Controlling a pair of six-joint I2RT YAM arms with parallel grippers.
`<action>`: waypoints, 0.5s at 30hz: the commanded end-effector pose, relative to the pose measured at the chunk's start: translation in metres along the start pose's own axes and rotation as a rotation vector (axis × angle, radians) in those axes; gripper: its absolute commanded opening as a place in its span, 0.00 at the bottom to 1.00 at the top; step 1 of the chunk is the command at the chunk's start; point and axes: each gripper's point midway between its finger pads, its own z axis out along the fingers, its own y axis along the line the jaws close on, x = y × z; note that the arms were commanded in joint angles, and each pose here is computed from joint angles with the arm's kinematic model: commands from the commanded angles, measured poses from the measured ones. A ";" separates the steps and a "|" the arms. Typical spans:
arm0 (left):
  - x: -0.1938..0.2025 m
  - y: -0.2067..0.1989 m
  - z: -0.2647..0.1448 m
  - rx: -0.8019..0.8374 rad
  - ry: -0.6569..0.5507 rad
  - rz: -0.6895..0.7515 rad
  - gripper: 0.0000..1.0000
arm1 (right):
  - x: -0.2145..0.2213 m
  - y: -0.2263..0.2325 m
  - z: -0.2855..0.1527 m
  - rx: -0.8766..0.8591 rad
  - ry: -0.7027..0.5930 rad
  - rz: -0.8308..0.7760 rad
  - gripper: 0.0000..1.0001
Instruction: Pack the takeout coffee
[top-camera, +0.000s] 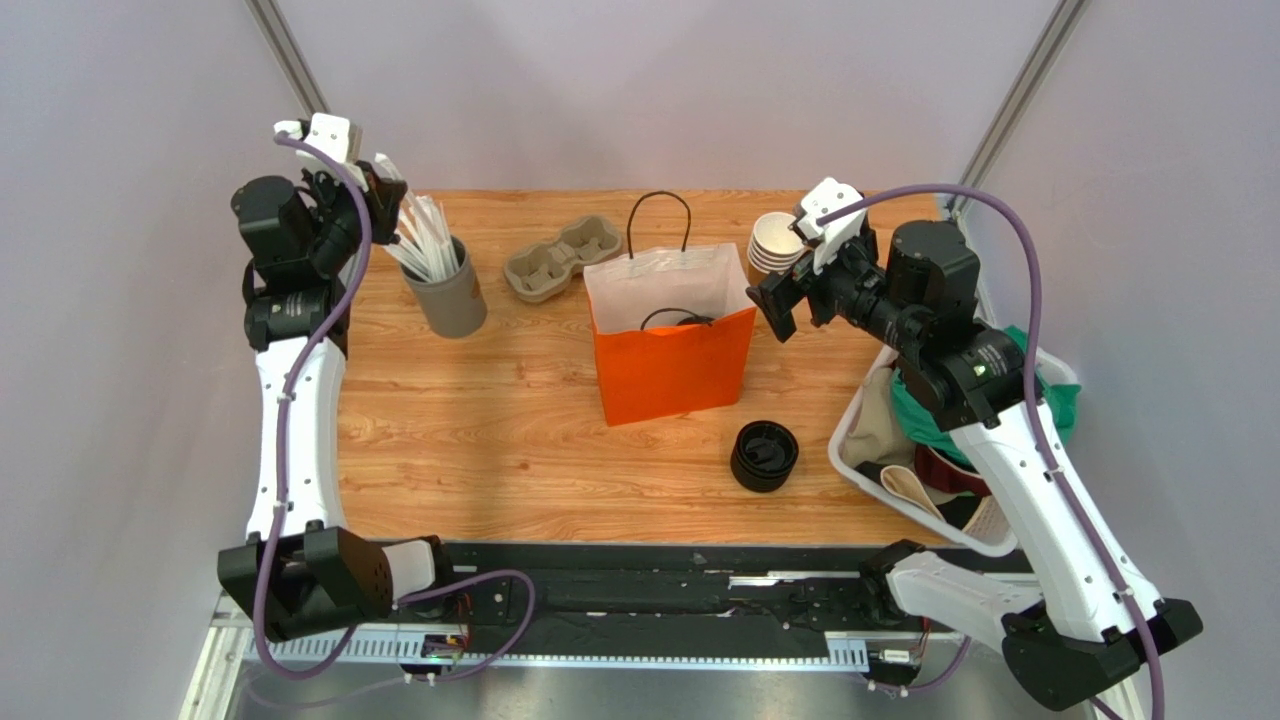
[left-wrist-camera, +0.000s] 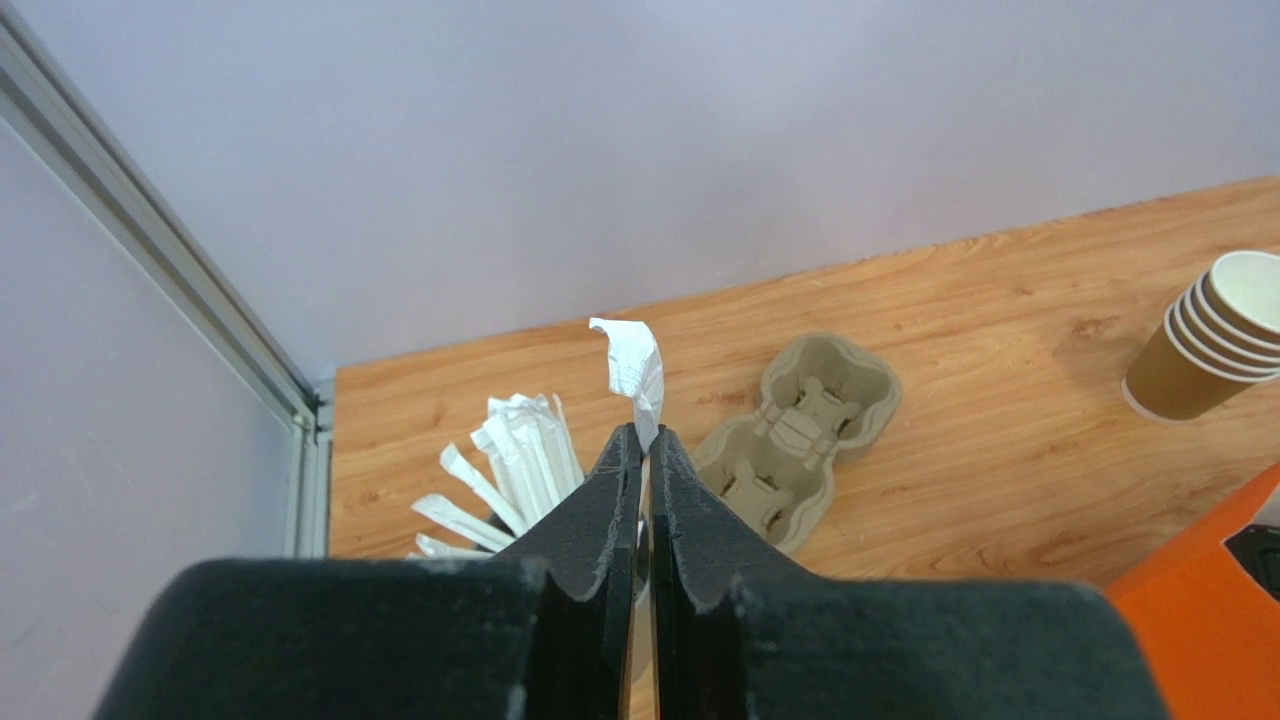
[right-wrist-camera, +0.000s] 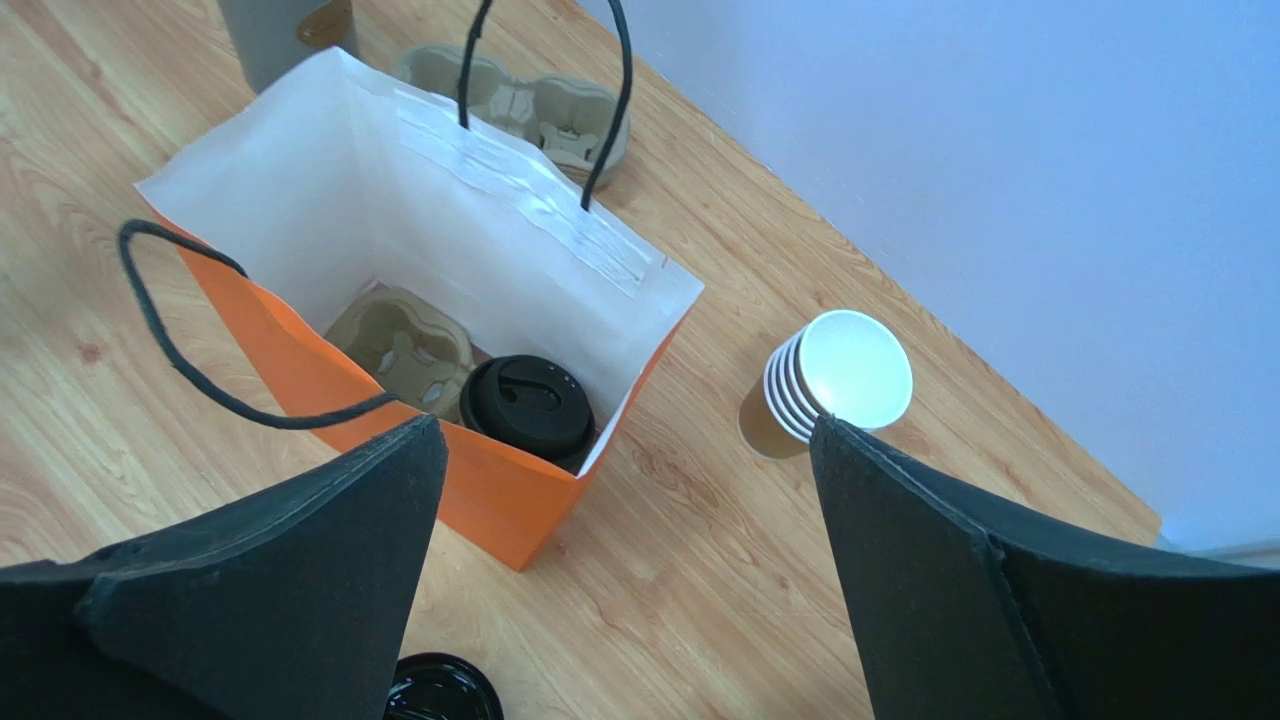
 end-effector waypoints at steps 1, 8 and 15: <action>-0.049 -0.007 -0.023 -0.010 -0.099 0.087 0.08 | -0.031 0.005 -0.008 -0.045 -0.071 0.009 0.99; -0.084 -0.047 -0.053 0.127 -0.164 0.074 0.09 | -0.051 0.013 -0.031 -0.077 -0.130 0.004 0.99; -0.100 -0.104 -0.071 0.423 -0.194 -0.031 0.10 | -0.040 0.025 -0.038 -0.119 -0.128 -0.001 0.99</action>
